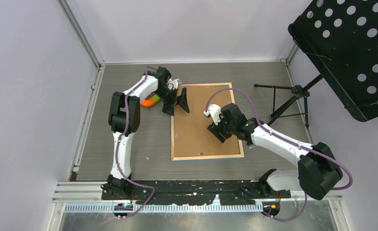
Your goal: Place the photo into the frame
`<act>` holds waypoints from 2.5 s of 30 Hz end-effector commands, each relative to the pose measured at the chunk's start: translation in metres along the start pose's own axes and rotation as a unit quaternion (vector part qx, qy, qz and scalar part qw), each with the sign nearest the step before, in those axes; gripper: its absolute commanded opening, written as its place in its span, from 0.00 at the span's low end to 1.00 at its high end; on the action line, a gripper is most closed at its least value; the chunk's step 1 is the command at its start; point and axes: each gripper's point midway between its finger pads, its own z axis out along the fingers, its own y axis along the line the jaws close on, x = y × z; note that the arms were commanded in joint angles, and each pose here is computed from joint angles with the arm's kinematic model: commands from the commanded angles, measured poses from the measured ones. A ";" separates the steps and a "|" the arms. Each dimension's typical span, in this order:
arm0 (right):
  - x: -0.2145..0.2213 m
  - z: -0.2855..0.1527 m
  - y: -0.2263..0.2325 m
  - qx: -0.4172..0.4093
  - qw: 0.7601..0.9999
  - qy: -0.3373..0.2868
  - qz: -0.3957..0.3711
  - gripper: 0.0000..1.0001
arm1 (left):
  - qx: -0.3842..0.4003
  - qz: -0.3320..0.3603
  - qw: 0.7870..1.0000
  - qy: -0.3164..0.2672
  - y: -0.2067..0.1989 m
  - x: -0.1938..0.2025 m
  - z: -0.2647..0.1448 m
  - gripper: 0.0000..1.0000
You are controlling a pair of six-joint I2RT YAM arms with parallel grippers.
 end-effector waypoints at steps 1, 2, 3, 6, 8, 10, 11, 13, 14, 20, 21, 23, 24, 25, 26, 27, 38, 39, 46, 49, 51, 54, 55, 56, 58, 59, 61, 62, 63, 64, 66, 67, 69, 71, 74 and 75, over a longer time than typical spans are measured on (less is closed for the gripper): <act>-0.019 -0.001 -0.005 0.008 0.999 -0.031 0.007 0.69 | -0.018 0.033 0.999 -0.017 -0.016 0.002 -0.027 1.00; -0.019 -0.001 -0.006 0.008 0.999 -0.030 0.008 0.69 | -0.019 0.035 0.999 -0.018 -0.017 0.002 -0.029 1.00; -0.019 -0.001 -0.005 0.007 1.000 -0.030 0.007 0.69 | -0.021 0.037 0.999 -0.019 -0.017 0.002 -0.030 1.00; -0.019 0.000 -0.005 0.007 1.000 -0.030 0.007 0.69 | -0.026 0.040 0.999 -0.022 -0.019 0.001 -0.034 1.00; -0.019 -0.001 -0.006 0.008 1.000 -0.029 0.007 0.69 | -0.030 0.043 0.998 -0.024 -0.020 0.001 -0.036 1.00; -0.020 -0.001 -0.006 0.008 0.999 -0.031 0.007 0.69 | -0.034 0.045 0.998 -0.026 -0.020 0.001 -0.037 1.00; -0.019 -0.001 -0.006 0.008 0.999 -0.030 0.007 0.69 | -0.036 0.046 0.998 -0.027 -0.020 0.001 -0.038 1.00; -0.019 -0.001 -0.006 0.009 0.999 -0.030 0.006 0.69 | -0.036 0.046 0.998 -0.027 -0.021 0.001 -0.039 1.00; -0.019 -0.001 -0.006 0.009 0.999 -0.030 0.006 0.69 | -0.036 0.047 0.998 -0.028 -0.022 0.001 -0.040 1.00; -0.020 -0.001 -0.007 0.011 0.999 -0.031 0.006 0.69 | -0.034 0.054 0.997 -0.034 -0.027 0.002 -0.046 0.99; -0.019 -0.001 -0.007 0.012 0.999 -0.031 0.006 0.69 | -0.035 0.056 0.997 -0.035 -0.027 0.001 -0.047 1.00; -0.020 -0.002 -0.008 0.014 0.999 -0.032 0.007 0.69 | -0.038 0.062 0.997 -0.038 -0.029 0.001 -0.050 1.00; -0.022 -0.002 -0.009 0.017 0.999 -0.033 0.009 0.69 | -0.039 0.066 0.996 -0.041 -0.029 -0.001 -0.051 1.00; -0.022 -0.003 -0.010 0.018 0.999 -0.033 0.010 0.69 | -0.042 0.071 0.996 -0.043 -0.029 -0.001 -0.053 1.00; -0.023 -0.003 -0.012 0.021 0.999 -0.035 0.013 0.69 | -0.045 0.077 0.995 -0.047 -0.029 -0.002 -0.055 1.00; -0.024 -0.004 -0.013 0.023 0.999 -0.037 0.015 0.69 | -0.049 0.082 0.994 -0.051 -0.029 -0.003 -0.057 0.99; -0.064 -0.030 -0.074 0.120 0.986 -0.094 0.067 0.71 | -0.105 0.184 0.965 -0.155 -0.029 -0.012 -0.092 1.00; -0.072 -0.034 -0.083 0.132 0.983 -0.102 0.072 0.71 | -0.109 0.189 0.963 -0.157 -0.027 -0.011 -0.091 1.00; -0.086 -0.030 -0.125 0.172 0.971 -0.106 0.130 0.71 | -0.127 0.185 0.963 -0.149 -0.007 0.008 -0.076 1.00; -0.082 -0.024 -0.139 0.175 0.965 -0.103 0.165 0.70 | -0.126 0.178 0.967 -0.132 0.001 0.016 -0.061 1.00; -0.075 -0.017 -0.144 0.172 0.963 -0.095 0.184 0.70 | -0.129 0.177 0.968 -0.123 0.006 0.020 -0.052 0.99; -0.065 -0.011 -0.148 0.169 0.961 -0.087 0.200 0.70 | -0.132 0.177 0.969 -0.112 0.011 0.024 -0.040 0.99; -0.061 -0.010 -0.147 0.168 0.961 -0.083 0.202 0.70 | -0.134 0.178 0.969 -0.109 0.012 0.025 -0.036 0.98; -0.056 -0.008 -0.147 0.165 0.962 -0.079 0.205 0.70 | -0.135 0.178 0.969 -0.107 0.013 0.026 -0.034 0.98; -0.048 -0.006 -0.144 0.159 0.962 -0.072 0.208 0.70 | -0.139 0.177 0.969 -0.101 0.015 0.026 -0.030 0.97; -0.045 -0.005 -0.143 0.156 0.963 -0.069 0.210 0.70 | -0.141 0.175 0.969 -0.097 0.017 0.026 -0.027 0.96; -0.034 0.000 -0.138 0.147 0.964 -0.057 0.212 0.69 | -0.147 0.174 0.969 -0.092 0.019 0.024 -0.024 0.94; -0.027 0.003 -0.135 0.142 0.965 -0.049 0.214 0.69 | -0.148 0.173 0.970 -0.089 0.020 0.024 -0.023 0.93; -0.024 0.004 -0.134 0.141 0.966 -0.044 0.214 0.69 | -0.150 0.173 0.970 -0.087 0.021 0.023 -0.022 0.91; -0.018 0.006 -0.133 0.140 0.966 -0.038 0.215 0.69 | -0.153 0.172 0.969 -0.086 0.022 0.022 -0.021 0.90; -0.012 0.011 -0.129 0.126 0.967 -0.032 0.219 0.68 | -0.156 0.171 0.969 -0.083 0.023 0.021 -0.019 0.89; -0.009 0.014 -0.129 0.123 0.967 -0.028 0.222 0.68 | -0.156 0.171 0.969 -0.082 0.024 0.022 -0.018 0.88; -0.003 0.019 -0.131 0.116 0.965 -0.021 0.235 0.68 | -0.156 0.171 0.970 -0.079 0.024 0.023 -0.016 0.87; 0.001 0.023 -0.134 0.110 0.963 -0.013 0.246 0.67 | -0.154 0.171 0.970 -0.076 0.023 0.025 -0.014 0.85; 0.005 0.030 -0.136 0.105 0.960 -0.004 0.258 0.66 | -0.151 0.172 0.971 -0.073 0.024 0.028 -0.012 0.79; 0.009 0.034 -0.136 0.102 0.960 0.004 0.262 0.66 | -0.150 0.171 0.971 -0.072 0.025 0.030 -0.011 0.78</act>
